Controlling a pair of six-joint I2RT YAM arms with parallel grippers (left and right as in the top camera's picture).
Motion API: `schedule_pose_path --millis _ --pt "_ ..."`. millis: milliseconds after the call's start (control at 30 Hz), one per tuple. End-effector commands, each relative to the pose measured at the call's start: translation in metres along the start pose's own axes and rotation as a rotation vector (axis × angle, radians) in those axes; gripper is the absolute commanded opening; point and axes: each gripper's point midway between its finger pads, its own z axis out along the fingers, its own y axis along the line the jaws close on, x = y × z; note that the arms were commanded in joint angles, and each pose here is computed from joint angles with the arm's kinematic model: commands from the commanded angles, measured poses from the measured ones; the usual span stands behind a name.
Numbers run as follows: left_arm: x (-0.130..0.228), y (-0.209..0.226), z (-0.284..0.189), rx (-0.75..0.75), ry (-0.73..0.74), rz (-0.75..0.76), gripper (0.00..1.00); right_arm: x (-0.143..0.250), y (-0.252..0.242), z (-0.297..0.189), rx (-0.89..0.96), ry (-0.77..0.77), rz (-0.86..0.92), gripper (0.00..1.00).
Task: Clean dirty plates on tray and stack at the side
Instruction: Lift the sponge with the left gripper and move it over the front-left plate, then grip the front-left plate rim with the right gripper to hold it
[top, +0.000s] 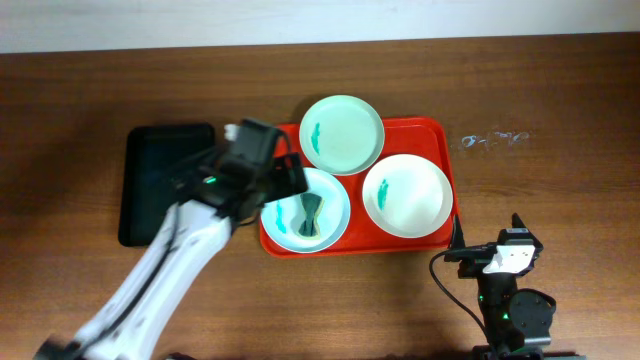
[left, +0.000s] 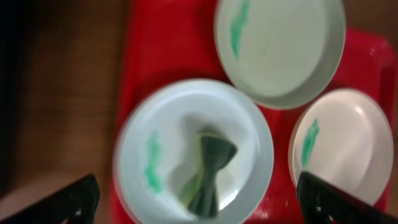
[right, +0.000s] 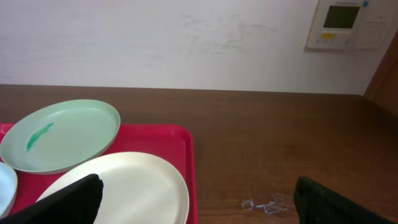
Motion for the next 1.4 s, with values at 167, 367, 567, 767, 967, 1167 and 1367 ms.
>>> schedule_pose_path --millis 167,367,567,767,967,1167,1367 --pt "-0.009 0.125 -0.055 -0.347 -0.024 -0.176 0.99 0.004 -0.003 0.0 0.013 0.006 0.005 0.98" --pt "0.004 0.126 -0.054 -0.335 0.042 -0.187 0.99 -0.046 0.132 -0.067 -0.912 -0.001 0.434 0.98" --pt "0.008 0.119 -0.052 -0.293 0.066 -0.192 0.99 -0.191 0.096 -0.135 -1.007 -0.567 0.665 0.98" --pt "0.01 0.115 -0.051 -0.271 0.079 -0.195 0.99 -0.257 0.068 -0.105 -0.533 -0.199 0.399 0.98" --pt "0.01 0.114 -0.051 -0.27 0.079 -0.193 0.99 -0.152 0.109 -0.028 -0.567 0.818 0.483 0.55" --pt "0.01 0.114 -0.051 -0.269 0.078 -0.193 0.99 -0.009 0.171 0.031 -0.556 1.295 0.31 0.61" --pt "0.011 0.115 -0.051 -0.271 0.082 -0.193 0.99 0.089 0.205 0.063 -0.456 1.456 0.227 0.54"
